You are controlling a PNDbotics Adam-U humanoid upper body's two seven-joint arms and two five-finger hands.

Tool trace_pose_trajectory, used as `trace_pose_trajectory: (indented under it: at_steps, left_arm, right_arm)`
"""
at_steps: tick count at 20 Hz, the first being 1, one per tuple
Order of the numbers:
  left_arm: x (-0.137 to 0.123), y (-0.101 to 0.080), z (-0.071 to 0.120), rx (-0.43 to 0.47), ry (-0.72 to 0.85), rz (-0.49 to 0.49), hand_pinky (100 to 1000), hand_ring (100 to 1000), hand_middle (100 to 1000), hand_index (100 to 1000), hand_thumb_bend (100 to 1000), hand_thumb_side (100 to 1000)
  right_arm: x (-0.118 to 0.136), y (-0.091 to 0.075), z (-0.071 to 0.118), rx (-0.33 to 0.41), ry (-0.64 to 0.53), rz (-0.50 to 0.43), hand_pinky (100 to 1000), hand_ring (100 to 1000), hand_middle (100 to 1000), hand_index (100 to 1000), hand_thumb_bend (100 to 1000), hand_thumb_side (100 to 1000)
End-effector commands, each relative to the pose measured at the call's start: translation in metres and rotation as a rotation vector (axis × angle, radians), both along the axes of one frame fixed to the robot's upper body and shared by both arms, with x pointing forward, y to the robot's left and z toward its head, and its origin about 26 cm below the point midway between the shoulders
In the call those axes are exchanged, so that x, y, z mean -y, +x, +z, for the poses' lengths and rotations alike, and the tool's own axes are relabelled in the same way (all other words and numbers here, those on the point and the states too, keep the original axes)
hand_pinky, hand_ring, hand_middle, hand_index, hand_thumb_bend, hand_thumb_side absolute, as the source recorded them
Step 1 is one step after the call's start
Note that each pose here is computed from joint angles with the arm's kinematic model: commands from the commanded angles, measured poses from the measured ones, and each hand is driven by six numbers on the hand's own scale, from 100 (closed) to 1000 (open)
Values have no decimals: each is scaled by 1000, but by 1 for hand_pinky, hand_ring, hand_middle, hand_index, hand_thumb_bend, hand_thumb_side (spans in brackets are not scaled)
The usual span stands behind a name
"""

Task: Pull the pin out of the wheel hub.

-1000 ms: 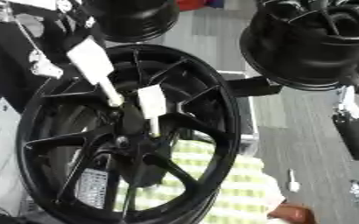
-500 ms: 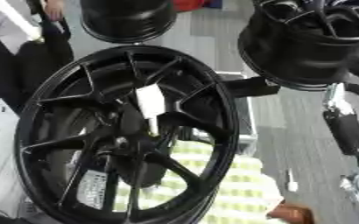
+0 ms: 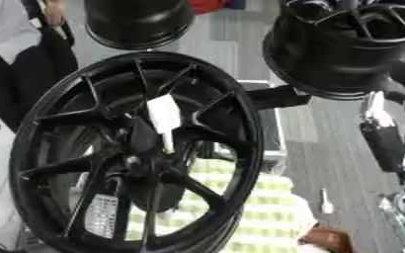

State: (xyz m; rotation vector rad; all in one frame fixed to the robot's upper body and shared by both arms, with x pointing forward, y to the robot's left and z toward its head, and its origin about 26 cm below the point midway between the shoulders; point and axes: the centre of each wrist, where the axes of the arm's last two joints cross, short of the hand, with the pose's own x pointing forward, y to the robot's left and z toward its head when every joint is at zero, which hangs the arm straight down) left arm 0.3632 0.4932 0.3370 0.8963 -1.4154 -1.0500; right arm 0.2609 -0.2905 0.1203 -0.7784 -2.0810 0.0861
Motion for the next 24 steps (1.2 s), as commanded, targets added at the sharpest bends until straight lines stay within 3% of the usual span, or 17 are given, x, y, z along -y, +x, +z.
trace_pose_trajectory:
  at_steps: [1, 6, 16, 17, 19, 20, 22, 24]
  left_arm:
    - [-19, -12, 13, 19, 61, 68, 851, 849, 824, 854, 100, 172]
    - [-23, -10, 6, 6, 96, 97, 849, 853, 817, 857, 100, 239]
    - [-22, -8, 3, 8, 85, 87, 826, 814, 782, 843, 100, 252]
    - [-22, -8, 2, 6, 84, 85, 828, 818, 793, 855, 100, 248]
    - [-21, -7, 1, 3, 84, 74, 846, 843, 857, 906, 100, 149]
    - [-20, -7, 1, 2, 88, 63, 869, 862, 885, 926, 163, 100]
    - [-19, -7, 2, 10, 100, 42, 863, 850, 871, 910, 210, 100]
    - [-17, -8, 4, 34, 119, 30, 856, 842, 855, 902, 185, 100]
  right_arm:
    - [2, 0, 9, 33, -25, 7, 732, 849, 793, 817, 100, 648]
    - [2, 0, 10, 38, -23, 8, 733, 849, 793, 817, 100, 651]
    - [2, 1, 10, 39, -20, 9, 733, 849, 793, 817, 100, 651]
    - [2, 1, 10, 39, -20, 9, 733, 849, 793, 817, 100, 651]
    - [2, 1, 10, 39, -19, 9, 732, 849, 793, 817, 100, 651]
    - [2, 1, 10, 38, -18, 10, 732, 849, 793, 817, 100, 652]
    - [2, 1, 10, 38, -17, 10, 732, 849, 793, 817, 100, 652]
    - [2, 1, 10, 38, -16, 11, 732, 849, 793, 817, 100, 651]
